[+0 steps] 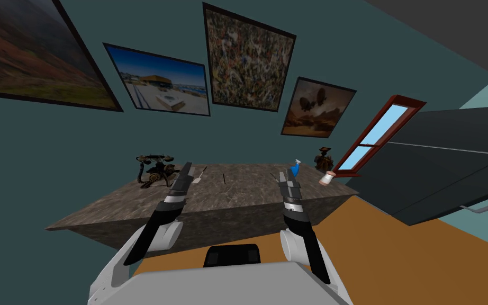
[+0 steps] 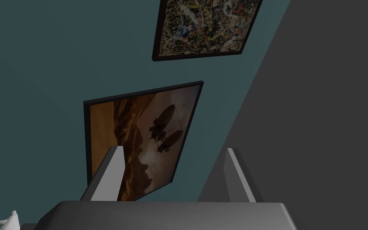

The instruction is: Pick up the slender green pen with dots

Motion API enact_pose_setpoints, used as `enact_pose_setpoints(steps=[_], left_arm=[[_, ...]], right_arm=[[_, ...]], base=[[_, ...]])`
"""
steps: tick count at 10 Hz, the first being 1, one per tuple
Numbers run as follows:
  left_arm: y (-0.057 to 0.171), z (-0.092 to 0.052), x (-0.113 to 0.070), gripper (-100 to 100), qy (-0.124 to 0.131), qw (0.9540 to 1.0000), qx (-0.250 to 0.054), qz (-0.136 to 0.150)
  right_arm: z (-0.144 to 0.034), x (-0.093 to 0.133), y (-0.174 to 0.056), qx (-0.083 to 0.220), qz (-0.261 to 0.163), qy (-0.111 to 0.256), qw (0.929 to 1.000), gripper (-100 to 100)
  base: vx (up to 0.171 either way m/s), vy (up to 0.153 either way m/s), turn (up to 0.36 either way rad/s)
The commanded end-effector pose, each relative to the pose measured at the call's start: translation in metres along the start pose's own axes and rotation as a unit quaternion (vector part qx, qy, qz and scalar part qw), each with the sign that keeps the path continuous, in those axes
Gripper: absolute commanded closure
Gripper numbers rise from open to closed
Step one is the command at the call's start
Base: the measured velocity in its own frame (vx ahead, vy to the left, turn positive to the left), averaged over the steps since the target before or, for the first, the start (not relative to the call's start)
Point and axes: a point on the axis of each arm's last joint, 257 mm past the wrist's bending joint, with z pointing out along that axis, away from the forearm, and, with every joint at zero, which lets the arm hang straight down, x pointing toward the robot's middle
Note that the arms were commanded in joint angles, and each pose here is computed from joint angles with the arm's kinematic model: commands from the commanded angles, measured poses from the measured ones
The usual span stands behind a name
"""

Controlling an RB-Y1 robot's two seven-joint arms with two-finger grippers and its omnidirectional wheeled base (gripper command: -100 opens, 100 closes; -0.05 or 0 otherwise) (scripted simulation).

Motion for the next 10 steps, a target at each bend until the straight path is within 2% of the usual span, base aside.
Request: enact_pose_setpoints(steps=[1, 5, 10], left_arm=[[0.016, 0.000, 0.003, -100, 0.005, 0.9999, -0.010, 0.011], [0.047, 0.004, 0.011, -100, 0.014, 0.9988, -0.026, 0.039], [0.081, 0.001, 0.018, -100, 0.024, 0.9968, -0.051, 0.057]], right_arm=[[0.000, 0.000, 0.000, 0.000, 0.000, 0.000, 1.0000, 0], [0.000, 0.000, 0.000, 0.000, 0.000, 0.000, 1.0000, 0], [0.000, 0.000, 0.000, 0.000, 0.000, 0.000, 1.0000, 0]], base=[[0.011, -0.054, 0.011], [0.010, -0.080, 0.016], [0.008, -0.056, 0.010]])
